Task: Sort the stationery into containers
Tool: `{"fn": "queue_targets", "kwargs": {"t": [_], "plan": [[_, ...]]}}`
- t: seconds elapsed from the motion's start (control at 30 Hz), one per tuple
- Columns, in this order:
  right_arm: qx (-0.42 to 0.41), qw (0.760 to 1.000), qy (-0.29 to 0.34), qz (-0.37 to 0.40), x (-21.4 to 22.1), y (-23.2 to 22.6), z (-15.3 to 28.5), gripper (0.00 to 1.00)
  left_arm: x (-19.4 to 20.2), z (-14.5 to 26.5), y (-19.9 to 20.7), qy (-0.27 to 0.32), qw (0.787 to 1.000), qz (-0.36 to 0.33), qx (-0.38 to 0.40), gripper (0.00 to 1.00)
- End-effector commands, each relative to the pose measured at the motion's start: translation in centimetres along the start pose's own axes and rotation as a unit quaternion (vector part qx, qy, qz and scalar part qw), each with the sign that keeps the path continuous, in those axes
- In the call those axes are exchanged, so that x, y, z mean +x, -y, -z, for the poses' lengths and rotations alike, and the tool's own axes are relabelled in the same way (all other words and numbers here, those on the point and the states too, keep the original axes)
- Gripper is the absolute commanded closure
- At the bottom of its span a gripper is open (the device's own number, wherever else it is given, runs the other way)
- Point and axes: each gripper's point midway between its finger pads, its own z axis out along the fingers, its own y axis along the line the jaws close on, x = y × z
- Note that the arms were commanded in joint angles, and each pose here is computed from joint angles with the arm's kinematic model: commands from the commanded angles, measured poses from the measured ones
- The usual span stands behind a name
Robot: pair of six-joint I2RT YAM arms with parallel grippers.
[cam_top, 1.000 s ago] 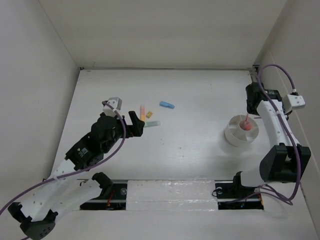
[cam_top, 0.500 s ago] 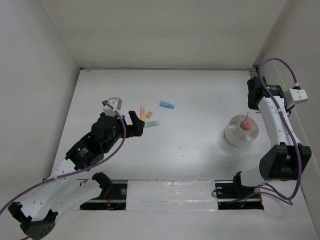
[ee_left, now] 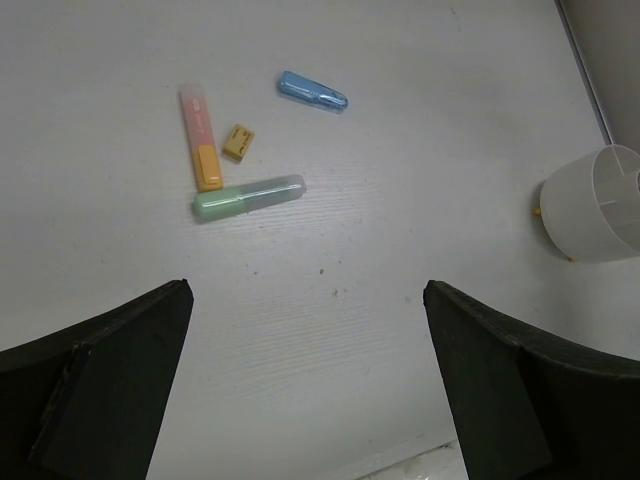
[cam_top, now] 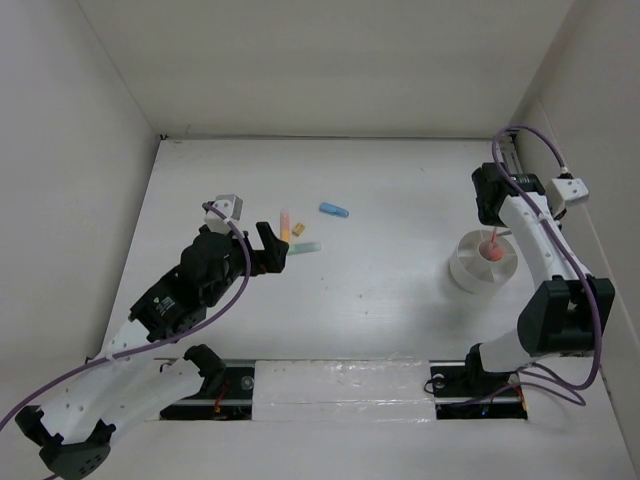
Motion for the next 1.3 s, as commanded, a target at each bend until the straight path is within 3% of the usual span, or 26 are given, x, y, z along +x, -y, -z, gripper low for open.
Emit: {"fn": "queue_targets", "kwargs": {"t": [0.0, 1.27], "plan": [[0.008, 1.000, 0.017, 0.021, -0.1, 0.5, -0.2, 1.00, -1.4, 0.3, 0.4, 0.025, 1.000, 0.006, 0.007, 0.00], [0.012, 0.998, -0.020, 0.065, 5.2, -0.8, -0.1, 1.00, -1.8, 0.7, 0.3, 0.035, 0.999, 0.009, 0.007, 0.00]]}}
